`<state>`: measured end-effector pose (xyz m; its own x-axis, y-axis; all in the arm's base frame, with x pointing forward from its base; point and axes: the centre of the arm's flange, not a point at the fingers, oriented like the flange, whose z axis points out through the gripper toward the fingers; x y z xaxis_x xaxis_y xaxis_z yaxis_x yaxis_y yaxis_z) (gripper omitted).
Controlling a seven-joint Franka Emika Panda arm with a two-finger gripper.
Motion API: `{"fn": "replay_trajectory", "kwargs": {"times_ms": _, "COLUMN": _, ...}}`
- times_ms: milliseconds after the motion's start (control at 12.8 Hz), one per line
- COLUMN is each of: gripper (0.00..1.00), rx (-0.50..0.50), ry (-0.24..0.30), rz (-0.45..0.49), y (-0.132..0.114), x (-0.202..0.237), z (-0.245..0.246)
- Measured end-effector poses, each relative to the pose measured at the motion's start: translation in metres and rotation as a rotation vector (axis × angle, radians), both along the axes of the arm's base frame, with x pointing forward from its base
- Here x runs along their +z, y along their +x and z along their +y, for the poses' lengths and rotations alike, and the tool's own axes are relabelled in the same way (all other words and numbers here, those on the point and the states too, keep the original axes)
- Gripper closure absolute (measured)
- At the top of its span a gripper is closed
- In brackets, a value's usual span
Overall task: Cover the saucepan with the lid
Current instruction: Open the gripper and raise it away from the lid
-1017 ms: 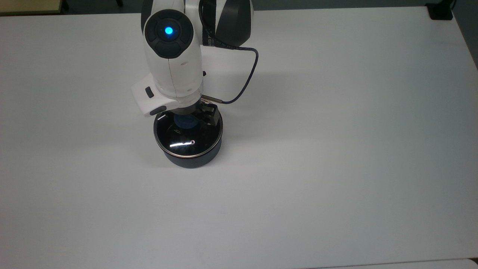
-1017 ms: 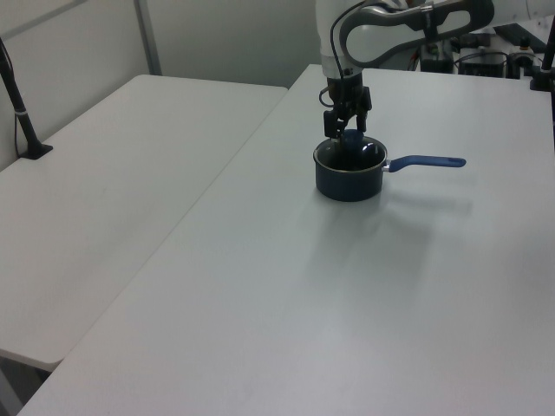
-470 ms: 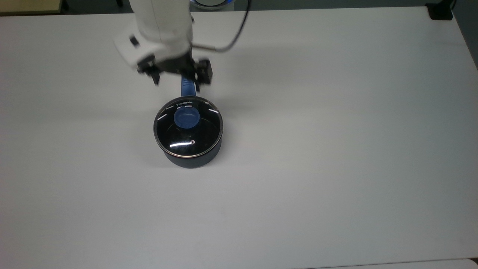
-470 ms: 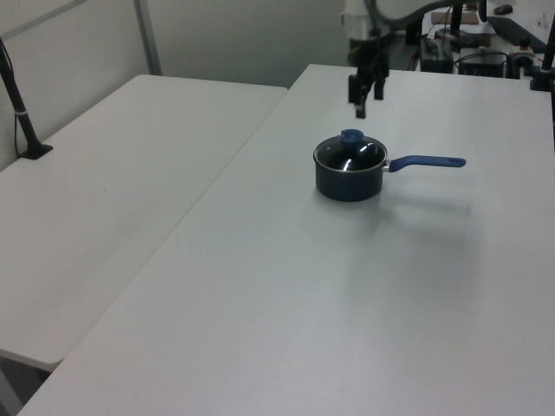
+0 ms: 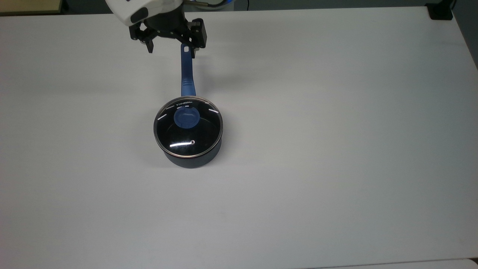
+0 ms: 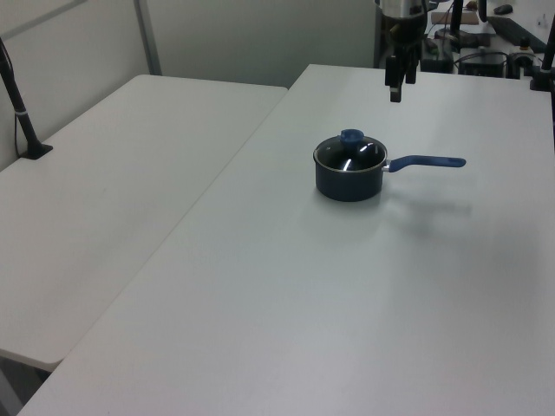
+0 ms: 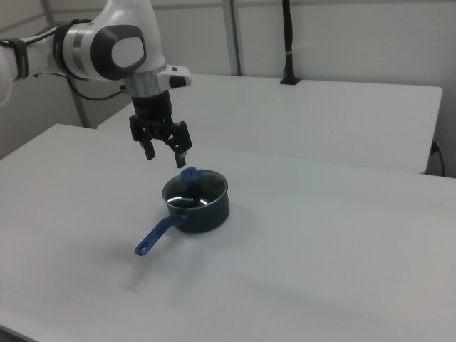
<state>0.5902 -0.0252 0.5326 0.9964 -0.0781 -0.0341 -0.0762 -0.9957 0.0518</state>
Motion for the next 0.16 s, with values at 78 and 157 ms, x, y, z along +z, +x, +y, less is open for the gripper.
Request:
{"fn": "replay_trajectory", "kwargs": {"times_ms": 78, "gripper": 0.0, "rx": -0.006, "ry": 0.0, "rz": -0.002, "y": -0.0026, "x": 0.0021, "z": -0.0051}}
{"fn": "replay_trajectory", "kwargs": {"times_ms": 157, "gripper": 0.0, "rx": -0.014, "ry": -0.001, "rz": -0.007, "y": -0.0044, "x": 0.005, "z": -0.0109}}
